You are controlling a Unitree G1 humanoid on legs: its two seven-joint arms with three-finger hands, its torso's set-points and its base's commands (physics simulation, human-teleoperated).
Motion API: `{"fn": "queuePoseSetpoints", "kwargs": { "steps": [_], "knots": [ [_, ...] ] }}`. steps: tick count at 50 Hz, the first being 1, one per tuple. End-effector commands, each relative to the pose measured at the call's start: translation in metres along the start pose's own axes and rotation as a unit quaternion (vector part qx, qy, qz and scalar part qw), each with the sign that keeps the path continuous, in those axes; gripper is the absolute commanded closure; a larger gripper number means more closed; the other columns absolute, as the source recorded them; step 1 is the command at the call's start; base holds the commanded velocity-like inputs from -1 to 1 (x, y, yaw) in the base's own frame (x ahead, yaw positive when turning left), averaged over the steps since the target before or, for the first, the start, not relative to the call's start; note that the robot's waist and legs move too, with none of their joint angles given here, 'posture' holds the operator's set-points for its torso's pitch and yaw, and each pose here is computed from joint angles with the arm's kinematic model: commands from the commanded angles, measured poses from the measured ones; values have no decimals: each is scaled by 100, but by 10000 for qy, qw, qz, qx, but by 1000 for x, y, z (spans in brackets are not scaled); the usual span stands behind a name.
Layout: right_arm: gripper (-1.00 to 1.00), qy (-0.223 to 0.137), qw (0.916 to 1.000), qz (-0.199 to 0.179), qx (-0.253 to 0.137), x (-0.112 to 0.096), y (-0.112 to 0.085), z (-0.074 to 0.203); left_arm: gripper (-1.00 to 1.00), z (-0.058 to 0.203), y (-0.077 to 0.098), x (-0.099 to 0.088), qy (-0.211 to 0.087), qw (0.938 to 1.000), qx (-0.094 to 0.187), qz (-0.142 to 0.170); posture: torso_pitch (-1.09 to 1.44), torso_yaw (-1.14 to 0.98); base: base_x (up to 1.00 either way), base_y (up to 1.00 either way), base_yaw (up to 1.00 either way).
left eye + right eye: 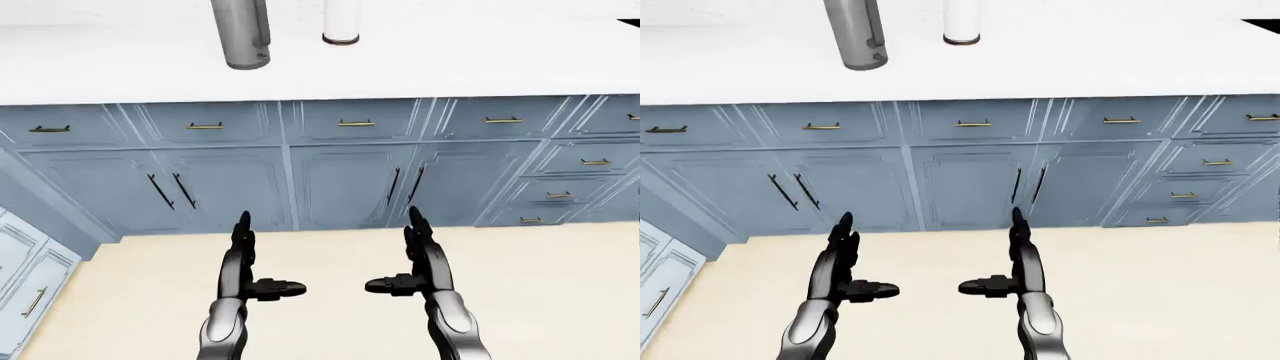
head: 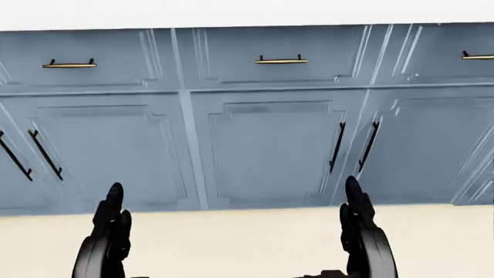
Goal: Press the button to open the lid of the electric kettle.
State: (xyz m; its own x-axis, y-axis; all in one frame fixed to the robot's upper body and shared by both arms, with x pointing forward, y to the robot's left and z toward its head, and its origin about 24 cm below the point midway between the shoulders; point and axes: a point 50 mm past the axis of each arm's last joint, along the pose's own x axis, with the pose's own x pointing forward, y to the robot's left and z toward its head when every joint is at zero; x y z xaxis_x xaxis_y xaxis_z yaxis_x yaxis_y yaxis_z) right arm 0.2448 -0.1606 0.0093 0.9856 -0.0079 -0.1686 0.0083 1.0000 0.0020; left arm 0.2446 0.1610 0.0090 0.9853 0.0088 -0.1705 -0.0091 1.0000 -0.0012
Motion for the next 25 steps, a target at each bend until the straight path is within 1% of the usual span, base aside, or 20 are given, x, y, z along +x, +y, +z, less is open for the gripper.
{"fn": "queuePoseSetpoints", "kwargs": {
  "steps": [1,3,4,5,6,8,9,10,11,12,13,14,15,16,17,18,20,21,22,25],
  "knots": [
    [-100,-798,9968,-38,-95,10,1,44,-100,42,6,4,-1033,9946,-47,7,0,0,0,0,0],
    [-100,-704,9971,-84,266,11,-1,52,-100,43,7,4,-944,9955,-91,-9,0,0,0,0,0],
    [-100,-1230,9924,-1,-77,8,0,59,-100,45,8,3,-1066,9940,205,125,0,0,0,0,0],
    [-100,-587,9981,103,153,7,2,54,-100,50,9,2,-1056,9944,63,70,0,0,0,0,0],
    [-100,-741,9968,25,290,9,-1,60,-100,57,11,0,-1068,9943,7,62,0,0,0,0,0],
    [-100,-860,9962,27,148,11,-4,66,-100,72,15,-4,-1240,9923,-22,59,0,0,0,0,0],
    [-100,-912,9957,-8,175,12,-6,69,-100,80,16,-5,-1498,9885,117,175,0,0,0,0,0],
    [-100,-1101,9938,-80,140,13,-9,75,-100,90,13,-9,-1687,9855,157,-81,0,0,0,0,0],
    [-100,-1519,9884,-45,12,14,-10,87,-100,100,18,-11,-1825,9825,363,71,0,0,0,0,0],
    [-100,-1506,9884,-185,-39,14,-15,95,-100,105,22,-13,-1826,9831,-87,20,0,0,0,0,0],
    [-100,-1537,9875,-357,77,15,-20,103,-100,110,27,-14,-1942,9809,-94,77,0,0,0,0,0],
    [-100,-1681,9846,-464,80,15,-27,117,-100,116,42,-12,-1894,9804,-70,529,0,0,0,0,0],
    [-100,-1850,9815,-480,-62,15,-31,126,-100,123,49,-14,-1971,9779,19,702,0,0,0,0,0],
    [-100,-1806,9819,-543,179,16,-36,131,-100,129,53,-15,-2071,9757,-134,700,0,0,0,0,0],
    [-100,-1850,9808,-572,235,16,-41,140,-100,129,63,-13,-1770,9789,11,1019,0,0,0,0,0],
    [-100,-1626,9850,-499,297,16,-45,146,-100,138,64,-17,-1892,9781,124,853,0,0,0,0,0],
    [-100,-1866,9809,-393,374,9,-50,164,-100,151,66,-23,-2082,9745,175,818,0,0,0,0,0],
    [-100,-1937,9798,-406,294,9,-53,170,-100,154,71,-24,-2125,9718,179,1002,0,0,0,0,0],
    [-100,-2121,9762,-401,214,7,-57,179,-100,154,74,-24,-2046,9745,11,919,0,0,0,0,0],
    [-100,-2182,9747,-460,156,8,-67,185,-100,164,78,-26,-2024,9753,-58,885,0,0,0,0,0]
  ]
}}
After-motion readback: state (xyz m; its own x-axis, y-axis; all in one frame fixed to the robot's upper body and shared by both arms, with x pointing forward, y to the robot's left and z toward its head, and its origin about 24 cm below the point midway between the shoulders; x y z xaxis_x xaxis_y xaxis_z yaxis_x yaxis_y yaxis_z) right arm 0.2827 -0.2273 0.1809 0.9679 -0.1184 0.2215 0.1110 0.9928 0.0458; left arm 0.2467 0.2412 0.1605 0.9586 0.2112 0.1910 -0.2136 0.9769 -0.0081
